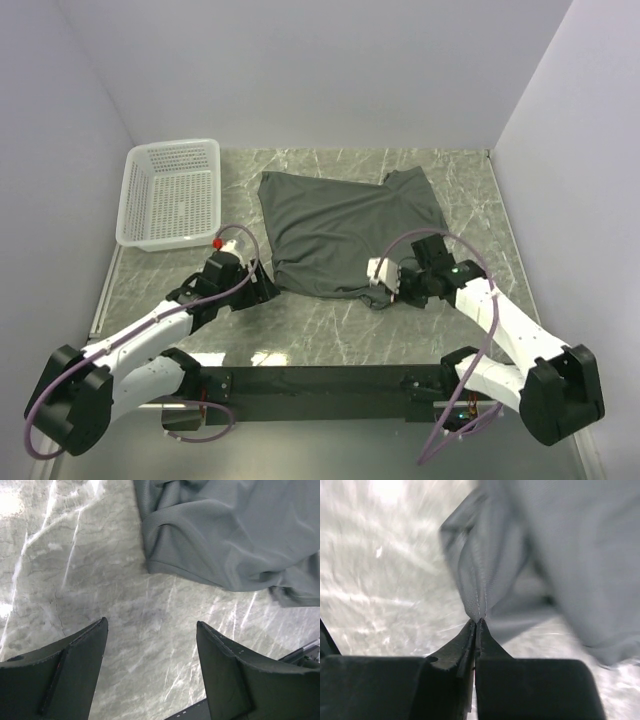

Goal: Fold and stack the t-shirts
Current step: Flatten the tshirt out

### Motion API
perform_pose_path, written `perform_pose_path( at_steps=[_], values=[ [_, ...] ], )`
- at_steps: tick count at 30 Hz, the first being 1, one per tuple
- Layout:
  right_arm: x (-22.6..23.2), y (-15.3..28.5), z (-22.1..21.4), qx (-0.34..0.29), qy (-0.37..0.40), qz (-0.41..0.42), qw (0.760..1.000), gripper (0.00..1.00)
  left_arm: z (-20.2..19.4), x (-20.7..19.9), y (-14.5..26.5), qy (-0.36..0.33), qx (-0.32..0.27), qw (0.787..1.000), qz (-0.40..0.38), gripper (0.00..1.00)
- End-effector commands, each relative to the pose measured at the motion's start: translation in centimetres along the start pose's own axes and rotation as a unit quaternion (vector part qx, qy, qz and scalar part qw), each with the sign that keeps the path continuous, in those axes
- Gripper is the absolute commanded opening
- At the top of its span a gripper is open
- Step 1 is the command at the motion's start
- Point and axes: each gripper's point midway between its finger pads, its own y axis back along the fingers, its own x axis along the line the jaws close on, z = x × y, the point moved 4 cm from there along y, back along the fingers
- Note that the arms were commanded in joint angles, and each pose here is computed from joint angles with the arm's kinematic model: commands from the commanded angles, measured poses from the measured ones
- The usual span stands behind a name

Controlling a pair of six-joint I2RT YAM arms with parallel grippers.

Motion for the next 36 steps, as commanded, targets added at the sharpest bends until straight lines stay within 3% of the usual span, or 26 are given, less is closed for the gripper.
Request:
perform_pose_path(
  at_steps=[1, 4, 8, 11, 22, 29, 36],
  values=[
    [-2.6, 3.0, 3.7, -0.065, -0.052, -0.042, 0.996, 0.0, 1.3, -1.4, -0.5, -0.013, -0.015, 1.0, -0.019, 0.76],
    [-5.7, 4.2, 4.6, -0.088, -0.139, -0.079, 0.983, 0.0, 2.0, -1.8, -1.0, -0.024, -0.015, 0.999, -0.015, 0.75],
    [-10.0, 5.0, 3.7, -0.123, -0.272, -0.098, 0.95, 0.0, 2.8, -2.3, -1.4, -0.039, -0.017, 0.999, -0.008, 0.75],
    [-11.6, 5.6, 3.0, -0.133, -0.317, -0.097, 0.934, 0.0, 3.3, -2.7, -1.8, -0.045, -0.015, 0.999, -0.01, 0.75],
    [-15.4, 4.1, 1.4, -0.127, -0.42, -0.086, 0.894, 0.0, 3.0, -4.7, -4.5, -0.088, 0.021, 0.996, -0.018, 0.67],
    [-17.4, 3.8, 1.8, -0.144, -0.443, -0.064, 0.883, 0.0, 1.8, -4.1, -5.5, -0.105, 0.036, 0.994, 0.023, 0.62],
    [-17.4, 4.0, 1.8, -0.159, -0.446, -0.055, 0.879, 0.0, 2.1, -2.6, -7.9, -0.112, 0.047, 0.987, 0.103, 0.48]
  ],
)
